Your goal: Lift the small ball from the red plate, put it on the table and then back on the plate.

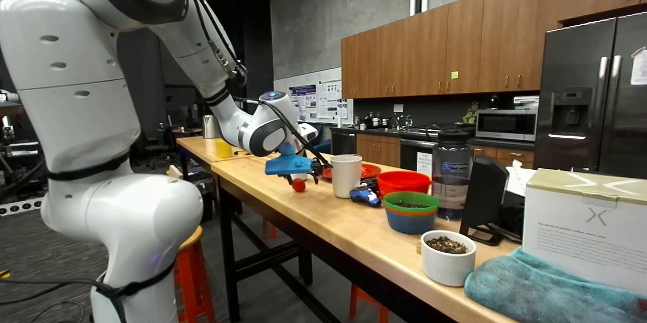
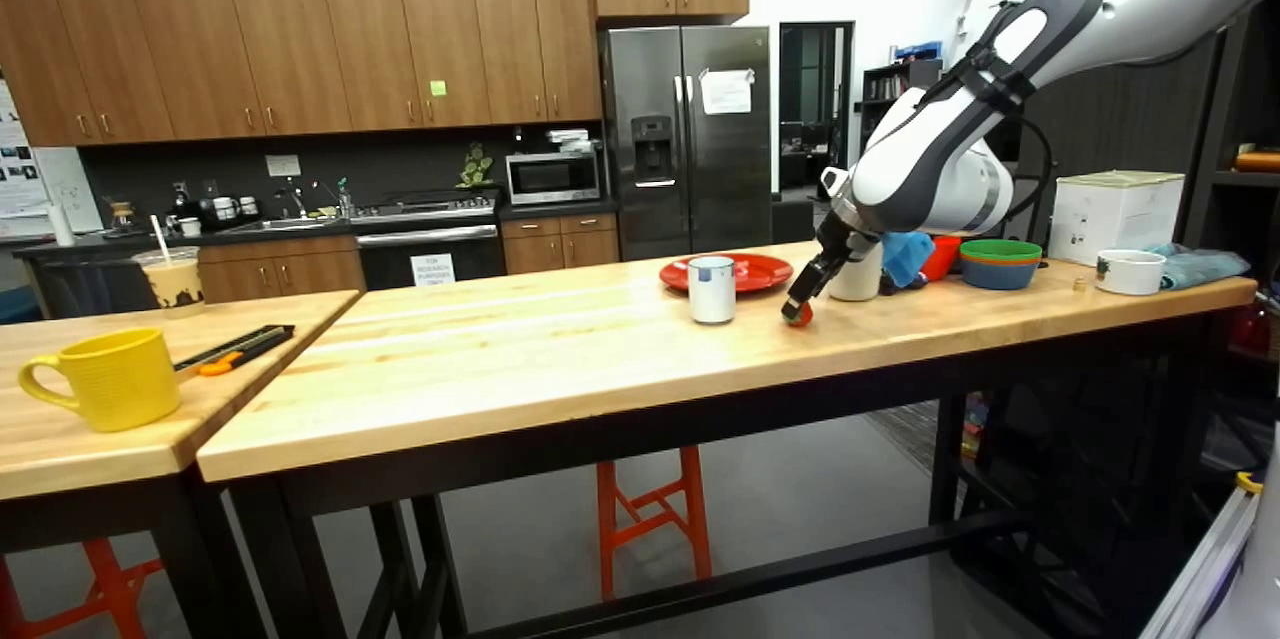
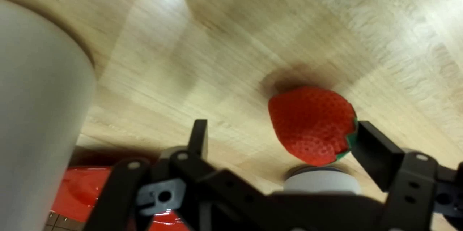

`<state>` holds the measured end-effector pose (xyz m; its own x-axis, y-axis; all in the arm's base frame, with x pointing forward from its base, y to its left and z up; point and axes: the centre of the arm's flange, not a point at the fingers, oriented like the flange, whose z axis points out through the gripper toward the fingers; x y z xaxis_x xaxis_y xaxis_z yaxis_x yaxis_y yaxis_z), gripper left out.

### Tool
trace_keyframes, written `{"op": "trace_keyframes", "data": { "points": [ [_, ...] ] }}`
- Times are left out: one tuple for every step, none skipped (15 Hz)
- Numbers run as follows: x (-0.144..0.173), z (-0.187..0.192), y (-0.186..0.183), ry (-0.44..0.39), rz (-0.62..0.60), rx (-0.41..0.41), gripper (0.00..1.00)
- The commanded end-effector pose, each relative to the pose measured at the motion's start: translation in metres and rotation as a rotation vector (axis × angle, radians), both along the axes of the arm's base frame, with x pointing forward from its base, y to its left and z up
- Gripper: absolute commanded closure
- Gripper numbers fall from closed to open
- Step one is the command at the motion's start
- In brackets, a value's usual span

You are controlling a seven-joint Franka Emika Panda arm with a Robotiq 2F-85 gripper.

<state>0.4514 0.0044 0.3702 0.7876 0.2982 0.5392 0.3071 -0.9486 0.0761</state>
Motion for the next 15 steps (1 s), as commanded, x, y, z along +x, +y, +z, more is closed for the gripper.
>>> {"op": "trace_keyframes", "data": {
  "points": [
    [-0.001, 0.000, -0.005, 0.018, -0.010, 0.000, 0.00],
    [-0.001, -0.002, -0.005, 0.019, -0.016, 0.004, 0.00],
    [-0.001, -0.003, -0.005, 0.014, -0.020, 0.009, 0.00],
    [-0.001, -0.005, -0.004, 0.009, -0.023, 0.014, 0.00],
    [-0.001, -0.005, -0.003, 0.003, -0.026, 0.020, 0.10],
    [0.000, -0.005, -0.001, -0.004, -0.027, 0.026, 0.26],
    [0.000, -0.005, 0.000, -0.009, -0.027, 0.032, 0.31],
    [0.001, -0.005, 0.002, -0.012, -0.028, 0.041, 0.39],
    [0.001, -0.006, 0.004, -0.013, -0.029, 0.049, 0.47],
    [0.002, -0.006, 0.006, -0.013, -0.029, 0.055, 0.55],
    [0.002, -0.007, 0.008, -0.012, -0.029, 0.060, 0.62],
    [0.002, -0.008, 0.010, -0.010, -0.028, 0.065, 0.71],
    [0.002, -0.008, 0.011, -0.009, -0.028, 0.067, 0.74],
    [0.002, -0.009, 0.012, -0.003, -0.027, 0.064, 0.74],
    [0.002, -0.010, 0.012, 0.000, -0.023, 0.061, 0.74]
  ]
}}
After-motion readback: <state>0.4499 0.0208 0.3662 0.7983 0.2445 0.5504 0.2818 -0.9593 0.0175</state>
